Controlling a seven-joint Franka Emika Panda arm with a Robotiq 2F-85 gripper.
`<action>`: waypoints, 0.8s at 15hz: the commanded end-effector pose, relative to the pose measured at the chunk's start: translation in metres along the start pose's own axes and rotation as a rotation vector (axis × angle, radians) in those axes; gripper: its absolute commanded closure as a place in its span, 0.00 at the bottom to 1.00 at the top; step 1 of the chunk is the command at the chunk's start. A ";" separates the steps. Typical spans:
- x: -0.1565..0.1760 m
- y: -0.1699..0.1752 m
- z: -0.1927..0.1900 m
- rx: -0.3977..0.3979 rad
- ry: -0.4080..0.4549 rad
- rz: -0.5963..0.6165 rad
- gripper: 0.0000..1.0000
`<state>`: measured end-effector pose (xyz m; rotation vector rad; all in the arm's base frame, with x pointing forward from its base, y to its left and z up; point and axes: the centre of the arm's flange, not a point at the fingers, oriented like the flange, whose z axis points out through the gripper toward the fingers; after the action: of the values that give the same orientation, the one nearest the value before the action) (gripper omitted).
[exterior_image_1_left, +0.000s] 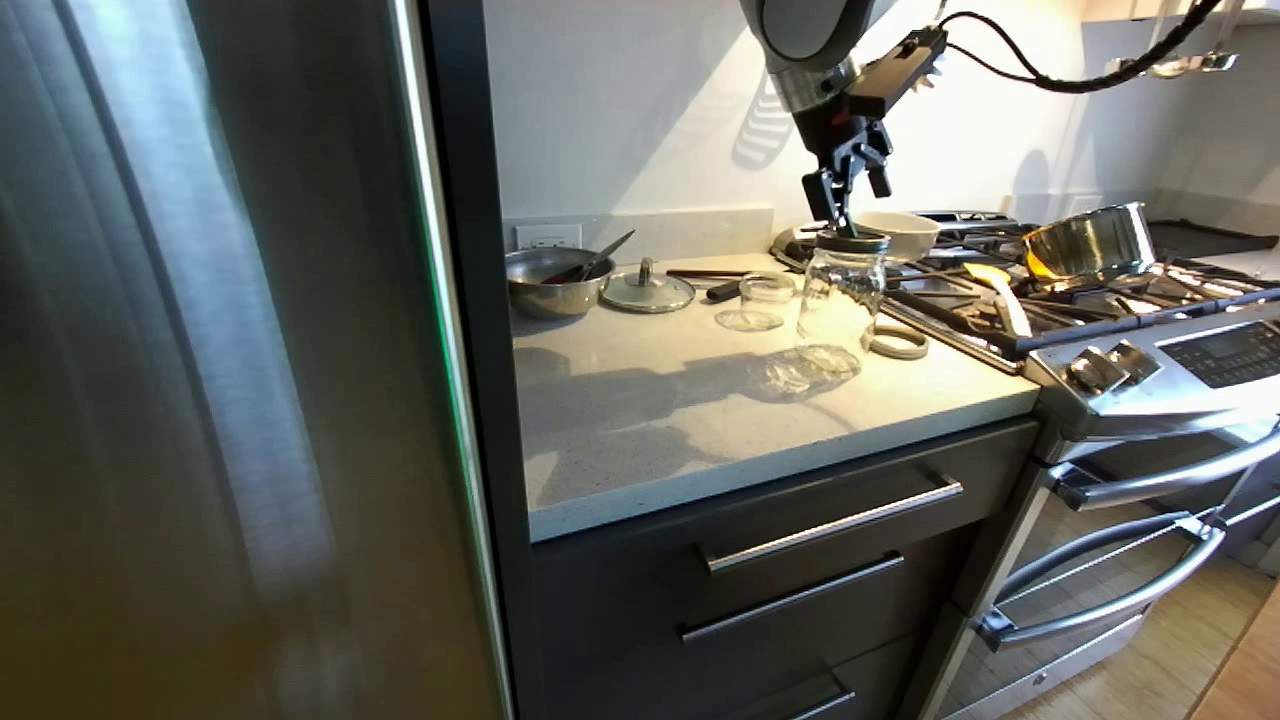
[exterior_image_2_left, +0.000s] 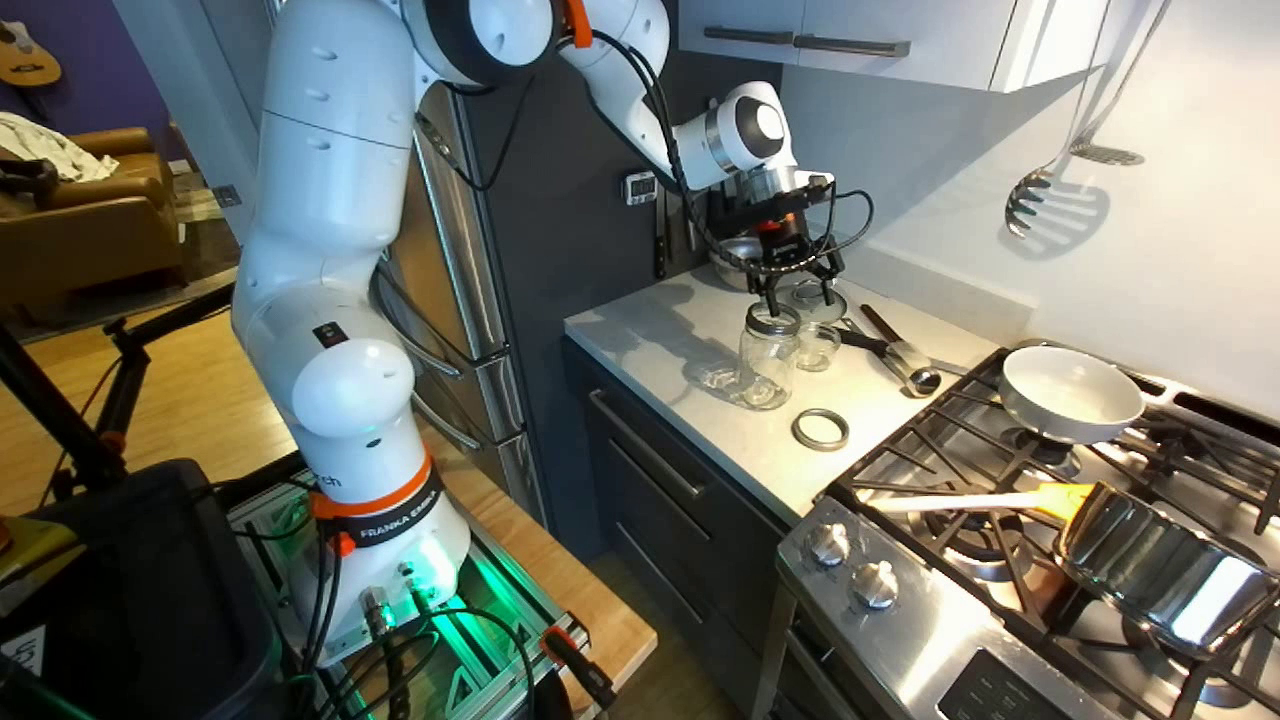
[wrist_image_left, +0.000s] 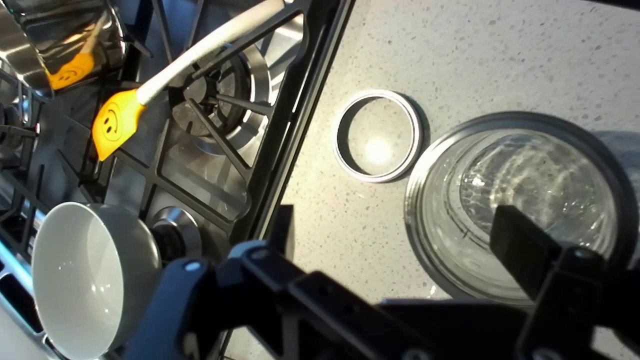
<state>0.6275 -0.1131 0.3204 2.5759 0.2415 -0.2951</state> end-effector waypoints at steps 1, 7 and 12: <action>-0.015 -0.005 0.002 0.047 -0.028 -0.010 0.00; -0.020 -0.007 0.007 0.072 -0.041 0.000 0.00; -0.026 -0.004 0.002 0.074 -0.035 0.010 0.00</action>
<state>0.6173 -0.1128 0.3160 2.6148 0.2189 -0.3332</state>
